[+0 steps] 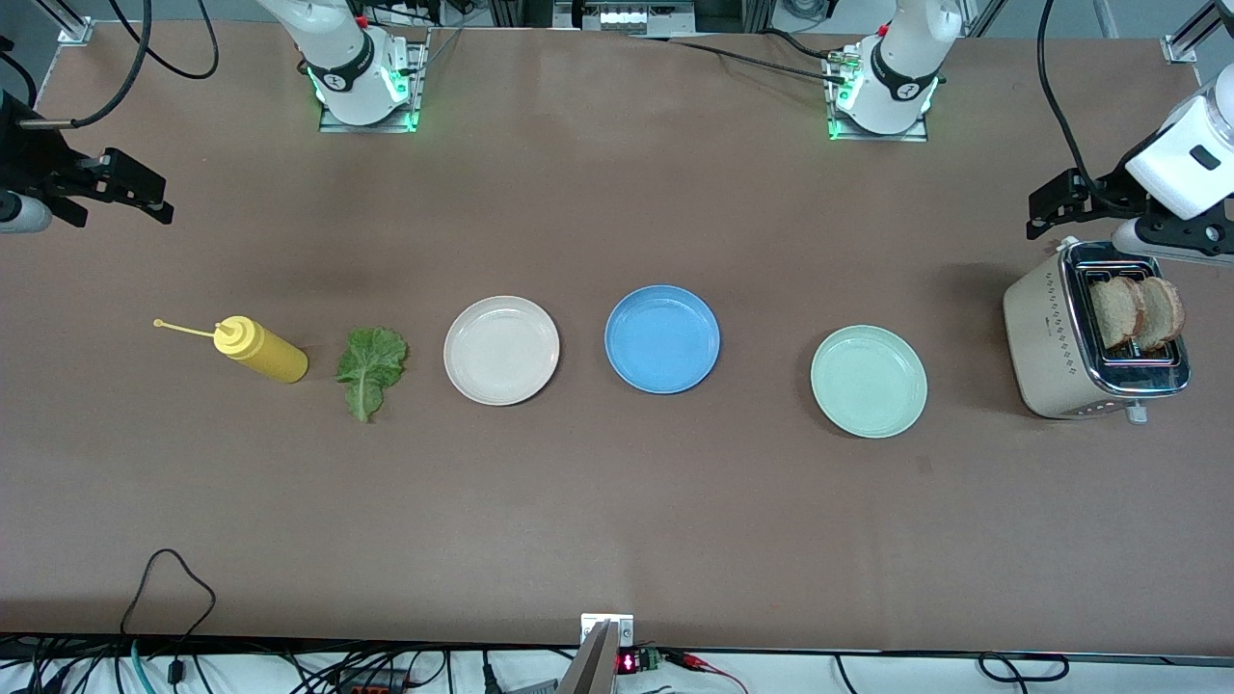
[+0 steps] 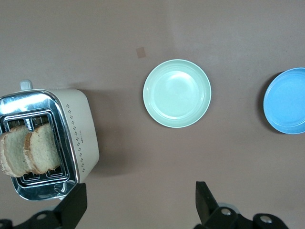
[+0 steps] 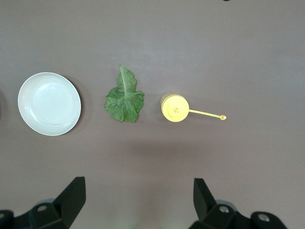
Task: Make sandwich in blue plate with both arms
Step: 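Reach the left gripper into the toaster while the right gripper approaches the lettuce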
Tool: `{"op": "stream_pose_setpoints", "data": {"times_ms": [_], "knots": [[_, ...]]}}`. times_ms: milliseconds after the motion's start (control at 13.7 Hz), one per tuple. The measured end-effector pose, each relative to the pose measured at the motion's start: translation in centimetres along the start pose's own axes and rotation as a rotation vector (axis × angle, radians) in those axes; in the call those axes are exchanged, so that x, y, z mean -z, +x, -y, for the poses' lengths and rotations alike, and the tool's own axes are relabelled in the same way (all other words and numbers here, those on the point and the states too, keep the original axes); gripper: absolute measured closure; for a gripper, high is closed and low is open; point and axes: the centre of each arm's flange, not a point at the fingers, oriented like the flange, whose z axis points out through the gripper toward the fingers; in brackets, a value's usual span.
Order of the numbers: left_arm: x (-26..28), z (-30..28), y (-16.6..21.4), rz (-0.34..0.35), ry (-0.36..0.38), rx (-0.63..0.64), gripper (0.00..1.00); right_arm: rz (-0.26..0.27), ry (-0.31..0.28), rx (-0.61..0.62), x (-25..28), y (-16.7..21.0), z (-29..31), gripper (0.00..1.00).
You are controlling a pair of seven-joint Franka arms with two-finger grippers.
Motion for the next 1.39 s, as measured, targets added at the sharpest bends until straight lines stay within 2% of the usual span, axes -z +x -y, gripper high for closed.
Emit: {"op": "stream_pose_setpoints", "data": {"times_ms": [875, 1167, 1385], "knots": [[-0.2, 0.1, 0.1, 0.005, -0.001, 0.001, 0.0, 0.0, 0.0, 0.0, 0.0, 0.0, 0.0, 0.0], [-1.5, 1.3, 0.4, 0.052, -0.007, 0.026, 0.0, 0.004, 0.0, 0.0, -0.2, 0.0, 0.0, 0.0], [-4.2, 4.5, 1.5, 0.135, -0.018, 0.08, 0.0, 0.005, 0.0, 0.0, -0.4, 0.0, 0.0, 0.0]]}}
